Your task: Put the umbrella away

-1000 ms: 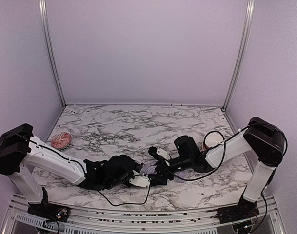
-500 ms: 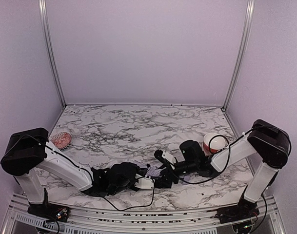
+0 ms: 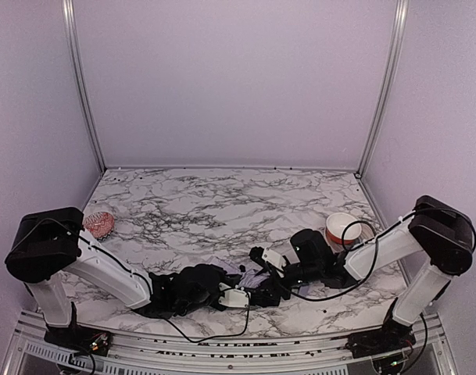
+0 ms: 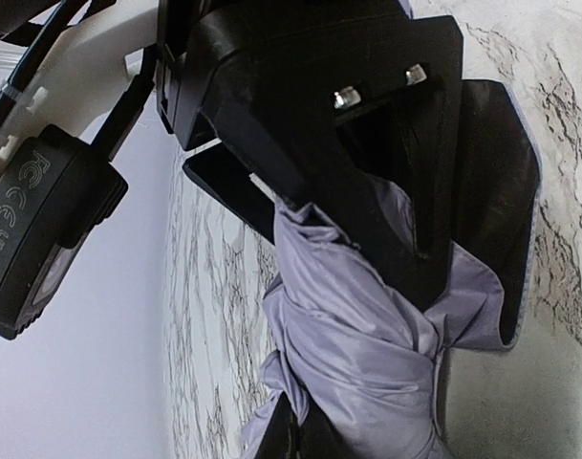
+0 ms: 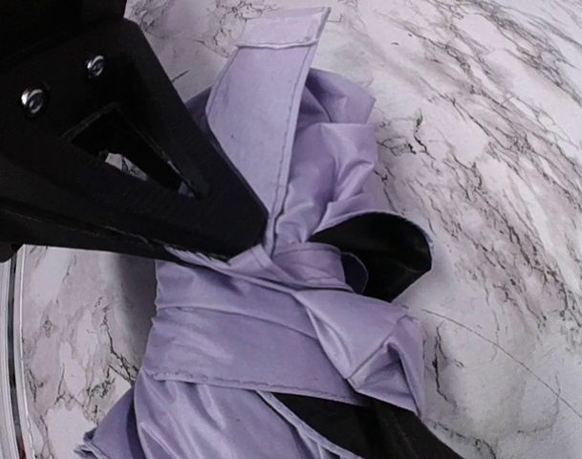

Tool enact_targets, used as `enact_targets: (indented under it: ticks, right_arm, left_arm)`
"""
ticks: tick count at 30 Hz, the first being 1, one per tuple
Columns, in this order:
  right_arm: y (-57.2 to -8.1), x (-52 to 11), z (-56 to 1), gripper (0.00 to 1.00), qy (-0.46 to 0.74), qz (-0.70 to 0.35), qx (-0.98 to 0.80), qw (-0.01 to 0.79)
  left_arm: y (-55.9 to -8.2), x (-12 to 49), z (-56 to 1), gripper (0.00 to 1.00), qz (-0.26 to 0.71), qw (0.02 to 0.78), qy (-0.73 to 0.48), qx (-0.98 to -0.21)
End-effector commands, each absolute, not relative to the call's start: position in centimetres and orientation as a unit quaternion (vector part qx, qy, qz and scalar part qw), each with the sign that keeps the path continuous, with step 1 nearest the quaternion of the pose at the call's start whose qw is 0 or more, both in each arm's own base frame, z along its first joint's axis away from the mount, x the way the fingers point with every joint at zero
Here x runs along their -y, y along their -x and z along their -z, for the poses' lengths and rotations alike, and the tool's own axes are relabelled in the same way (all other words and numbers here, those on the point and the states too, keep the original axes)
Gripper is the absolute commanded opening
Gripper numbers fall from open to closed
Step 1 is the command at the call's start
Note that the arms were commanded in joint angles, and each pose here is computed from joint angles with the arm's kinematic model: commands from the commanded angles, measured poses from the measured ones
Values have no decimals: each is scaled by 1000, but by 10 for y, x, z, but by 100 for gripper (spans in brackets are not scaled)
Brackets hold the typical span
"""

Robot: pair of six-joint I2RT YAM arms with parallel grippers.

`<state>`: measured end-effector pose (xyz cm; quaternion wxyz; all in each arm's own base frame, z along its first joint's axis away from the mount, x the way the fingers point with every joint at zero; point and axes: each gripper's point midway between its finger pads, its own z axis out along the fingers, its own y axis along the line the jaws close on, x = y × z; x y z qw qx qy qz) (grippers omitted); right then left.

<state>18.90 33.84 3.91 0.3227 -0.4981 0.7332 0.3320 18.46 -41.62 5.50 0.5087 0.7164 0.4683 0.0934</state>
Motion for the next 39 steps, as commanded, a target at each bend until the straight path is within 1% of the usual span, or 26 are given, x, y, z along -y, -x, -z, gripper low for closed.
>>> enact_targets:
  ticks: [1,4,6,9,10,11,12,16,20,23,28,33,39]
  right_arm:
    - [-199,-349,-68,58,502,-327,-706,378]
    - [-196,-347,-75,60,514,-324,-694,386]
    - [-189,-347,-81,66,530,-330,-679,386]
    - [-172,-344,-92,79,558,-342,-647,391]
    - [-168,-342,-96,87,564,-345,-638,396]
    - [-165,-339,-98,97,568,-344,-632,400]
    - [-163,-337,-102,99,570,-342,-627,407]
    - [-159,-330,-113,100,569,-332,-610,440]
    - [-153,-325,-97,100,604,-278,-580,470]
    - [-163,-322,-89,100,609,-238,-572,495]
    - [-179,-322,-94,100,606,-191,-550,542]
    - [-174,-329,-78,100,637,-188,-525,532]
    - [-180,-346,-61,99,660,-186,-510,519]
  left_arm:
    - [-120,367,56,0,-46,305,-851,-426]
    - [-120,366,55,0,-48,303,-851,-427]
    - [-118,363,56,0,-44,299,-851,-430]
    - [-118,359,59,0,-48,294,-850,-434]
    - [-118,360,59,0,-48,295,-850,-434]
    - [-119,360,58,0,-47,295,-849,-436]
    - [-118,361,58,0,-44,296,-849,-437]
    - [-116,363,57,0,-34,296,-846,-443]
    - [-117,360,59,0,-36,294,-845,-446]
    - [-116,361,59,0,-33,294,-845,-446]
    - [-119,361,56,0,-34,297,-841,-450]
    - [-122,359,52,0,-32,301,-836,-457]
    - [-123,358,48,0,-28,305,-835,-458]
